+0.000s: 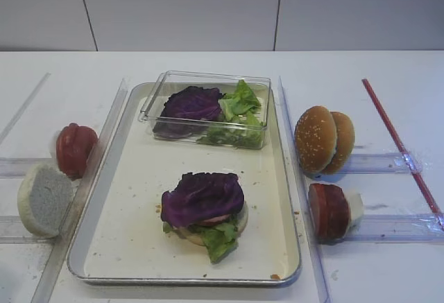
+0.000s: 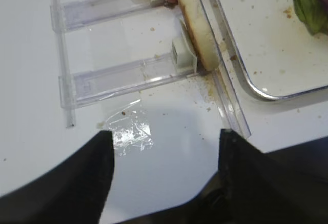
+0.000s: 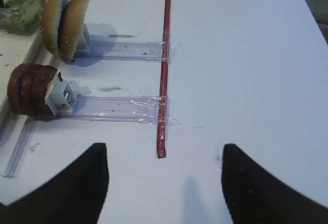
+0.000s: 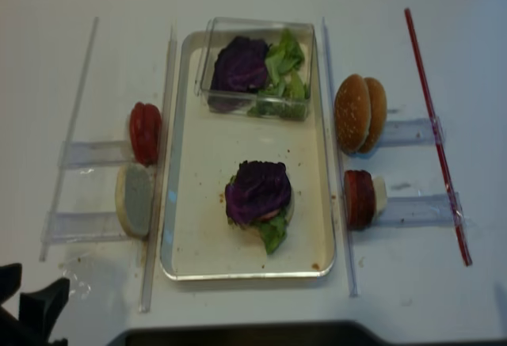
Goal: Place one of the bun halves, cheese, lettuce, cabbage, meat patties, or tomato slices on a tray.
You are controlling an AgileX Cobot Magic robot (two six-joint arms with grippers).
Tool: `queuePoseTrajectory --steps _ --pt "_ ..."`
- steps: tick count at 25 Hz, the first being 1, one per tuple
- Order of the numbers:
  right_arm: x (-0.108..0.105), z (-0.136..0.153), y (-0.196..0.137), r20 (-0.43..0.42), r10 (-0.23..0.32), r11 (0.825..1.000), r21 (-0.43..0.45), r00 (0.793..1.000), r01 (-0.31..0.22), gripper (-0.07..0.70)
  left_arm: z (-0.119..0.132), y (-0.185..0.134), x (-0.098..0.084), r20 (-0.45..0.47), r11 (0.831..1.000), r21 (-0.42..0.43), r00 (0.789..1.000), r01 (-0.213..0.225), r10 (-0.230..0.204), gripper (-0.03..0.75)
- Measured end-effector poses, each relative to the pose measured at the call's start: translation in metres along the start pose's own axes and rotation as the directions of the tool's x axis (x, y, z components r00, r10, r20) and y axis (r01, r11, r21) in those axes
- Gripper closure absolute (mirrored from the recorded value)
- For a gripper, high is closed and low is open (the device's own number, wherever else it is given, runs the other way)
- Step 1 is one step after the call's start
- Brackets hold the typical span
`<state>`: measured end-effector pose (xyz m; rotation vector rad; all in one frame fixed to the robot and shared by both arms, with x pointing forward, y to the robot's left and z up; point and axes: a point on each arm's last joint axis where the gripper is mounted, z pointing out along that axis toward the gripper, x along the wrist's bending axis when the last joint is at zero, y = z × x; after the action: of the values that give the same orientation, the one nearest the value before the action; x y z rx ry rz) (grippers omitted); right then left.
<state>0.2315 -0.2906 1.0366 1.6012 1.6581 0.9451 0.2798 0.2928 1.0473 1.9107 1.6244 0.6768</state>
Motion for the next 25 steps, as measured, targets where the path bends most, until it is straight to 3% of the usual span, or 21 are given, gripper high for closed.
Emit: queuePoseTrajectory --steps 12,15,20,25 --pt "0.000 0.000 0.000 0.000 0.002 1.000 0.000 1.000 -0.002 0.143 -0.019 -0.013 -0.005 -0.033 0.984 -0.177 0.999 -0.021 0.016 0.307" --pt "0.000 0.000 0.000 0.000 0.002 1.000 0.000 1.000 -0.002 0.143 -0.025 -0.018 -0.006 -0.046 0.971 -0.235 0.999 -0.030 0.020 0.307" --pt "0.000 0.000 0.000 0.000 0.002 1.000 0.000 1.000 -0.002 0.150 -0.034 -0.028 -0.009 -0.075 0.930 -0.363 0.997 -0.049 0.023 0.307" --pt "0.000 0.000 0.000 0.000 0.002 1.000 0.000 1.000 -0.002 0.153 -0.034 -0.028 -0.009 -0.076 0.924 -0.379 0.997 -0.046 0.018 0.307"
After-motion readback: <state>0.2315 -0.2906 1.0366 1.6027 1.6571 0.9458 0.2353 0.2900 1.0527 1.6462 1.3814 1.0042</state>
